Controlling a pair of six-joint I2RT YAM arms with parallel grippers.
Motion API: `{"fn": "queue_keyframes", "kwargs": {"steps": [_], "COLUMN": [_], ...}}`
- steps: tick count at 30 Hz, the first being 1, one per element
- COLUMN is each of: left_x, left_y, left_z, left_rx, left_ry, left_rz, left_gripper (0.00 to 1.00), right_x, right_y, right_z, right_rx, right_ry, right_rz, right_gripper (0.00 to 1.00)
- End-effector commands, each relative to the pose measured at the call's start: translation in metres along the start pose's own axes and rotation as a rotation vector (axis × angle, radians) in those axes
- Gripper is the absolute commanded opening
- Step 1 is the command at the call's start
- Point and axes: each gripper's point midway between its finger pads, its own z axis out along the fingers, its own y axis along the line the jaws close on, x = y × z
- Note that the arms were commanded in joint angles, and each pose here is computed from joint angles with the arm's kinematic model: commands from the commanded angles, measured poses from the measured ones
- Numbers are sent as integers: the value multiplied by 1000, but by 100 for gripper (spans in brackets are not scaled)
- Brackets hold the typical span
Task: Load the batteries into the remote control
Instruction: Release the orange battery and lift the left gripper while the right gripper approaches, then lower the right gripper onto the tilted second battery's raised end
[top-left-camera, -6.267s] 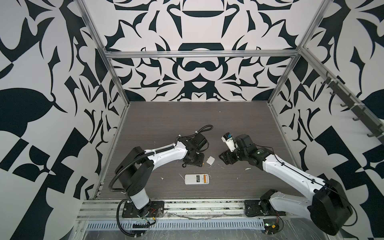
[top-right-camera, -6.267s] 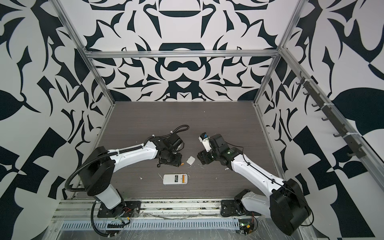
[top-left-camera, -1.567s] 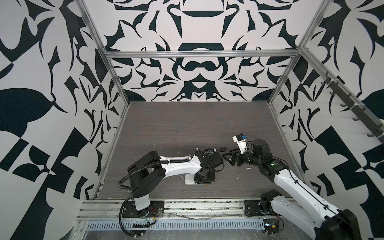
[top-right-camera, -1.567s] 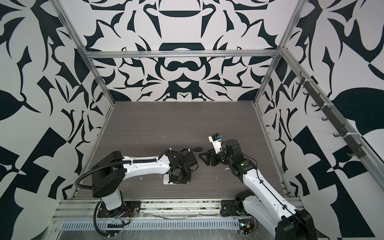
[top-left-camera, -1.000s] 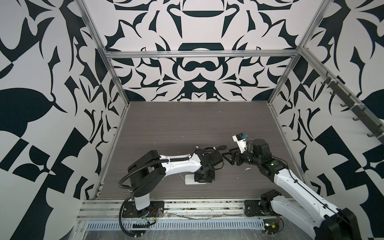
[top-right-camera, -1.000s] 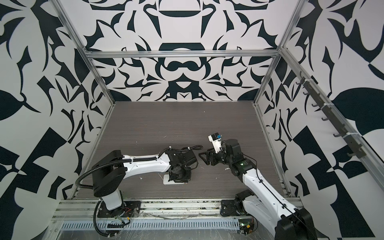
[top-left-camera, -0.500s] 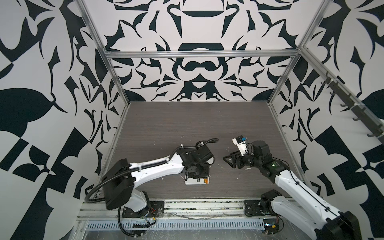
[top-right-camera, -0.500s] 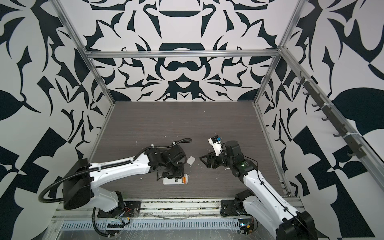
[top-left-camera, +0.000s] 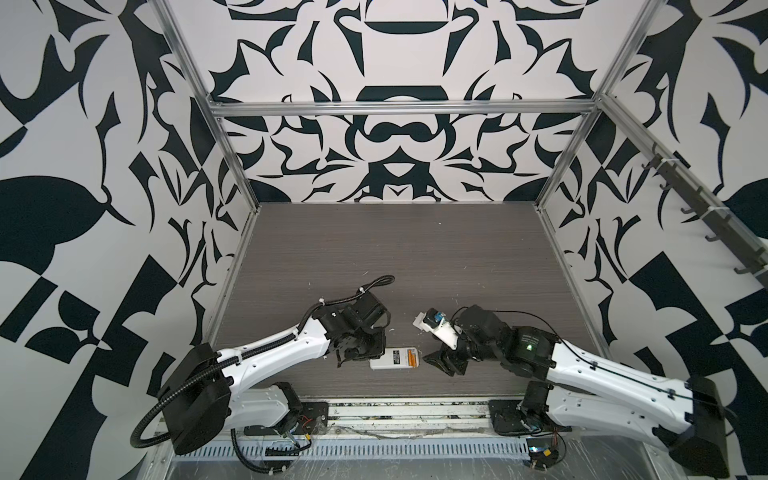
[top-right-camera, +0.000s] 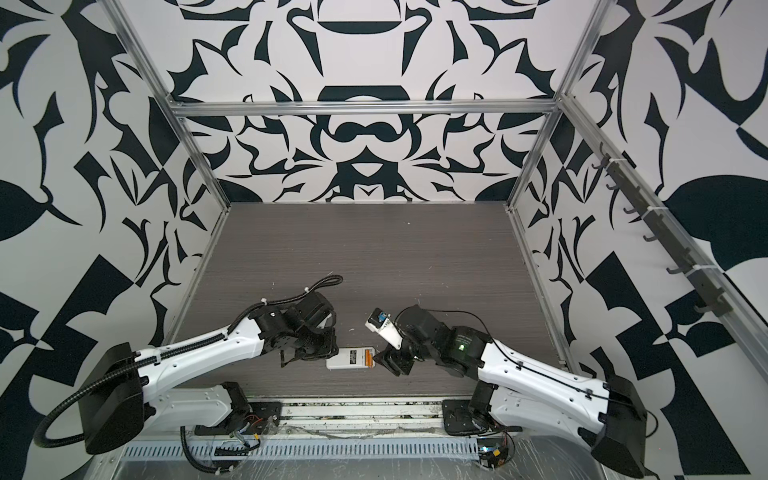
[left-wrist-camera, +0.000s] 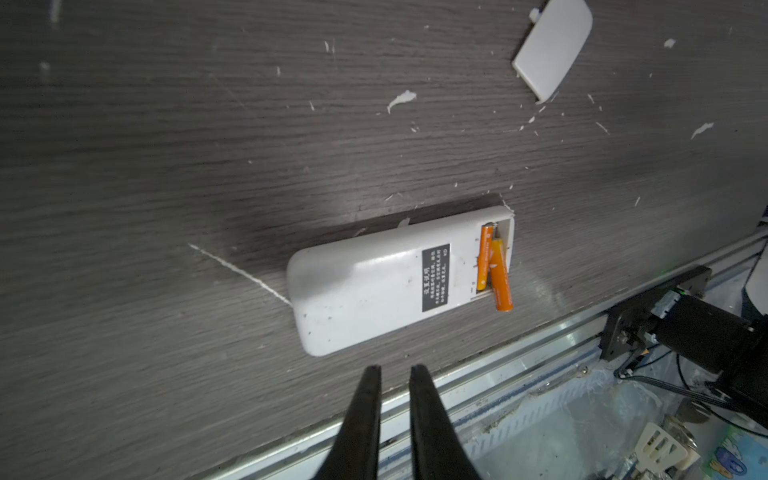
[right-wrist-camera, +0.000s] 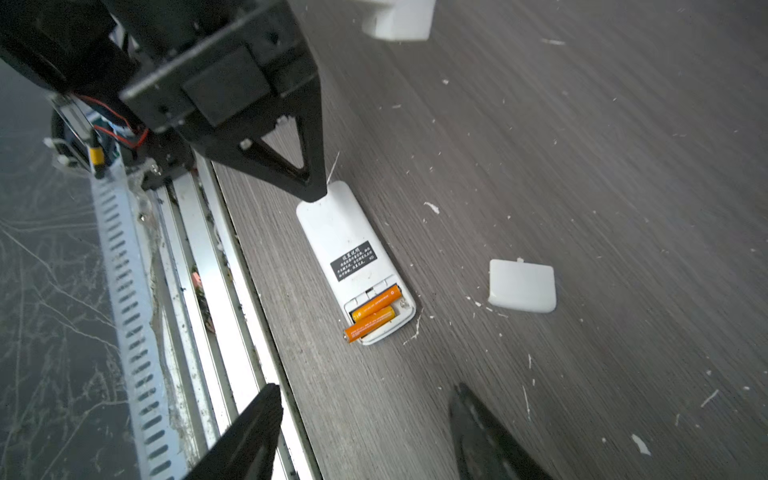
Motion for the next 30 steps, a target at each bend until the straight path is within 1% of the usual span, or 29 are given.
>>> {"fn": "queue_keyframes", "kwargs": {"steps": [1,7,11,16,19,24,27,30], "left_x": [6,10,12,13,13,15,16,15], "left_y": [-2,4,5,5,7,8,11,10], "left_z": [0,6,12,13,14,15,15,14], "left_rx": [48,56,56,60,55,55,53,58], "left_ry": [14,14,30,34,34,38,38,33], "left_rz": [10,-6,-15,-17,-19,-27,-32,-32], "left_gripper": [16,13,12,10,10,10,10,10], "right_x": [-4,-1,-6,-5,-4,-2,1,3], "right_y": [-7,-10,1,18,18,21,21,17], "right_z": [3,19,27,42,49,60,64,66], "right_rx": [57,96,53,-26,-33,-57,-58,-37], "right_ry": [29,74,55,71,94,135,163,192], "right_rz": [-58,-114,-145,-200,-209,-214,-204,-194], "right_gripper": [64,59,57,57,55,48,46,40]}}
